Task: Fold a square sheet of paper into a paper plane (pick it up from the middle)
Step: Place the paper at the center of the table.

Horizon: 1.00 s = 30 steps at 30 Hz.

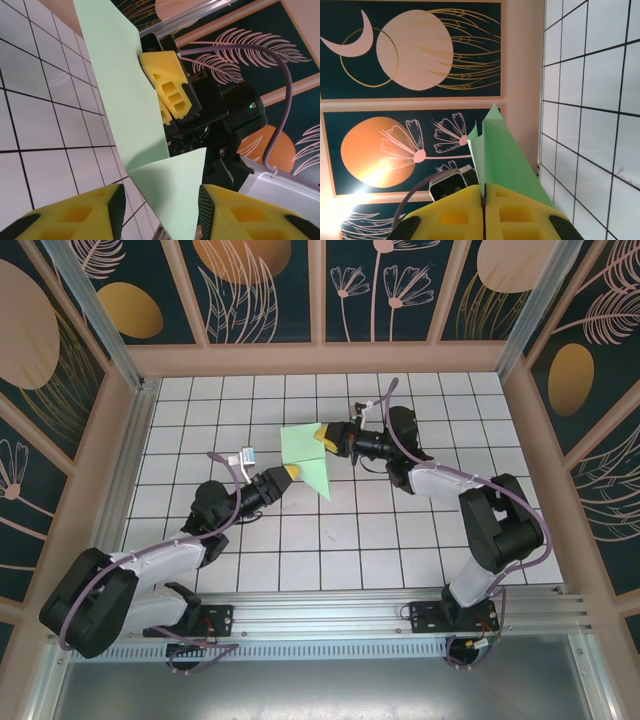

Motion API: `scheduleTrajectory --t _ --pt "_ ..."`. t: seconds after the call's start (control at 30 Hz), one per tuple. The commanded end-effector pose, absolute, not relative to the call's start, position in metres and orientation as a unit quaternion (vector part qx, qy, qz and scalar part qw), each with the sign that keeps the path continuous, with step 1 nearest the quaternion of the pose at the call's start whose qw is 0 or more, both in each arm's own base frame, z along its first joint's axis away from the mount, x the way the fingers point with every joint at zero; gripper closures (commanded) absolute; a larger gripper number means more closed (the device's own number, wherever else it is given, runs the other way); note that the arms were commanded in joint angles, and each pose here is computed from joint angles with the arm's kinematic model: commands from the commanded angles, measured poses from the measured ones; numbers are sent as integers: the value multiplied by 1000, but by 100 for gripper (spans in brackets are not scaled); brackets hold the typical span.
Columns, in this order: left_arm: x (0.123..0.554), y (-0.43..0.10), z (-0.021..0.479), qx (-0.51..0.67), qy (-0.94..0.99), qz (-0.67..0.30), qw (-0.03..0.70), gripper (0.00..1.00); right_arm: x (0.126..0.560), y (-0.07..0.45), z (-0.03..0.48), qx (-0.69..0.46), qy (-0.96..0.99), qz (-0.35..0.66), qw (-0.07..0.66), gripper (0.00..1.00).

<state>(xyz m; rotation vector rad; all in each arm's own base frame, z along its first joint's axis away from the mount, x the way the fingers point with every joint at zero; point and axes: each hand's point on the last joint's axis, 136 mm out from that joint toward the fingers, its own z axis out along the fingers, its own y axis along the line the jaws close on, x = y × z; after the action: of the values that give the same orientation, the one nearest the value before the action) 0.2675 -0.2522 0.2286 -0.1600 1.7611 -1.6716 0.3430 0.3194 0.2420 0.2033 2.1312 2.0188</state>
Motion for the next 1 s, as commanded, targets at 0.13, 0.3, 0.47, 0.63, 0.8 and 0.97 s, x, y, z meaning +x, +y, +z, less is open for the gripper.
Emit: scheduleTrajectory --t 0.13,0.3,0.47,0.63,0.8,0.97 --pt "271 -248 244 -60 648 -656 382 69 337 324 260 49 705 701 95 91" --pt "274 -249 241 -64 654 -651 381 87 334 322 251 51 714 693 86 90" --pt "277 -245 208 -86 694 -614 365 95 339 303 221 61 763 635 105 47" --pt "276 -242 149 -104 766 -548 321 96 346 252 176 86 832 525 158 27" --pt "268 -247 107 -93 805 -519 273 97 333 236 141 63 888 419 181 19" --pt "260 -251 82 -70 815 -517 253 98 319 242 117 31 915 360 182 12"
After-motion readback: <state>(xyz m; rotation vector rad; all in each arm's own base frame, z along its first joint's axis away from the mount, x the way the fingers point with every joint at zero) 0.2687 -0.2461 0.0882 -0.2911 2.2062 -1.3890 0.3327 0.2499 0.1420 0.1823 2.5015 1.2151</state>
